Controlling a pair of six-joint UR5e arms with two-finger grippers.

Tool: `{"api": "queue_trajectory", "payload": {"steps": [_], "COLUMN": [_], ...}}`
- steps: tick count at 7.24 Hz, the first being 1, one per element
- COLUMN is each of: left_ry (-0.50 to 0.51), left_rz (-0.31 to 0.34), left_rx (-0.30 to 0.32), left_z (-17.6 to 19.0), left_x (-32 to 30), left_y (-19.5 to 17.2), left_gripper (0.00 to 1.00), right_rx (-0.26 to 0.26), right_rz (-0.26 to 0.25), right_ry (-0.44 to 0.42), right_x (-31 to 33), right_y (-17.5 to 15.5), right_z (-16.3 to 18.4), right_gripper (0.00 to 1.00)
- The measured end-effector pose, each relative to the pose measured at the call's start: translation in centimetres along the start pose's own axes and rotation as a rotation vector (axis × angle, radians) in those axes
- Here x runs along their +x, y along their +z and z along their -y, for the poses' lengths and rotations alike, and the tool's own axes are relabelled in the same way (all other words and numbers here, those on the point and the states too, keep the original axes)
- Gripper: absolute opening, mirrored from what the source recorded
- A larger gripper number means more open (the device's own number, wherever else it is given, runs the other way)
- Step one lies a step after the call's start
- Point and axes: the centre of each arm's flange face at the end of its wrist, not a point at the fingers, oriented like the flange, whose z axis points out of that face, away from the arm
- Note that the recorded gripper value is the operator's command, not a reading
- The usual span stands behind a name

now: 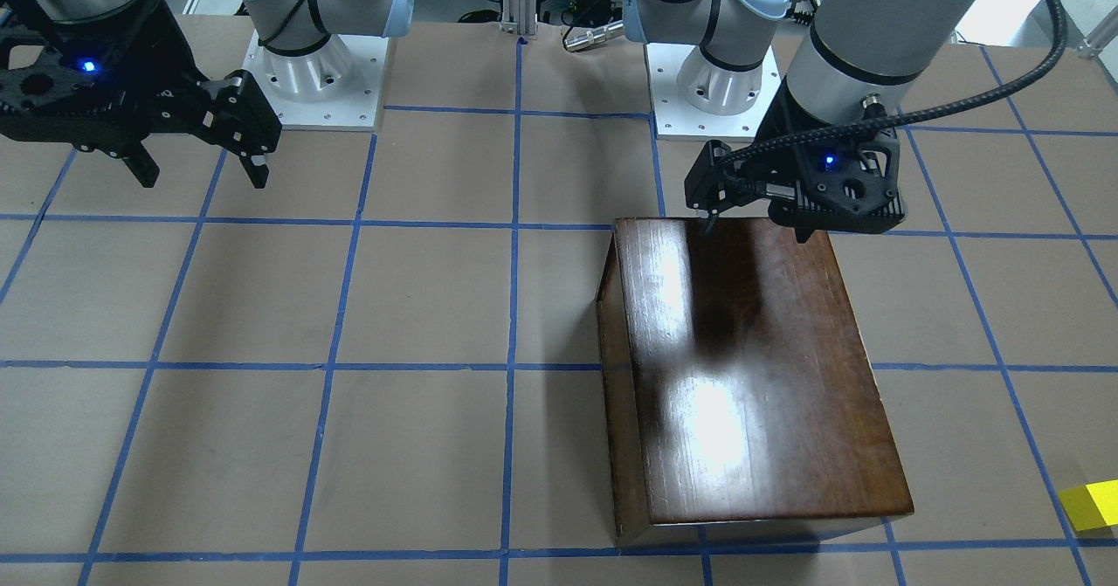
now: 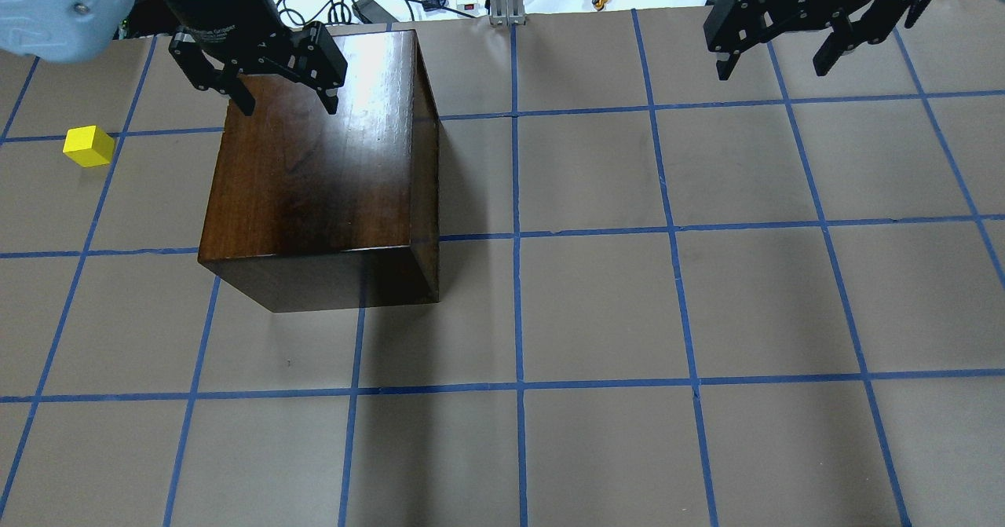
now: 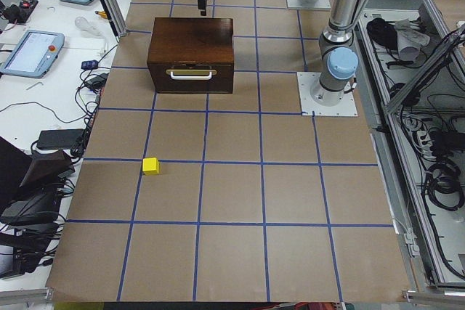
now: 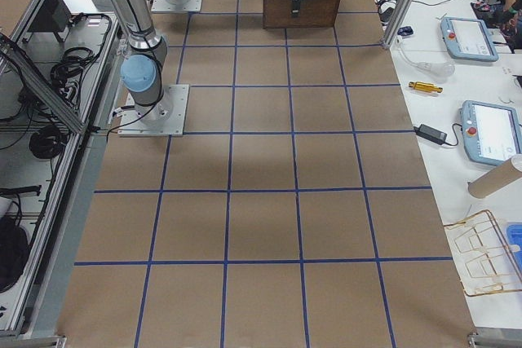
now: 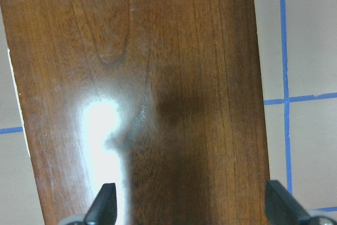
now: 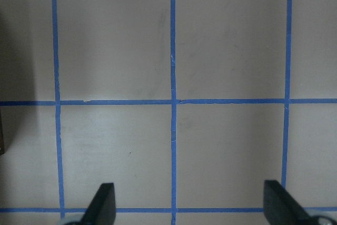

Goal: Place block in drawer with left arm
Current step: 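Move the left gripper down beside the cabinet toward the drawer handle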

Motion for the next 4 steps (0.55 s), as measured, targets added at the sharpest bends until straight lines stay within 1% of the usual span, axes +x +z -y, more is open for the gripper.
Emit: {"api": "queue_trajectory", "payload": {"steps": [2, 4], "left_ry": [-0.003, -0.002], "left_rz": [0.009, 0.033], "left_rx": [-0.007, -0.020], "left_z": [-0.08, 0.04], "left_x": [-0.20, -0.59], "left_y": [-0.25, -0.28], "left_gripper": [1.00, 1.00], "right_rx": [0.000, 0.000], "right_rz": [0.001, 0.000], "right_ry": [0.000, 0.000], "right_x": [0.00, 0.01], "right_y": [0.00, 0.03], "right_z": [0.00, 0.02], "right_gripper": [1.00, 1.00]}}
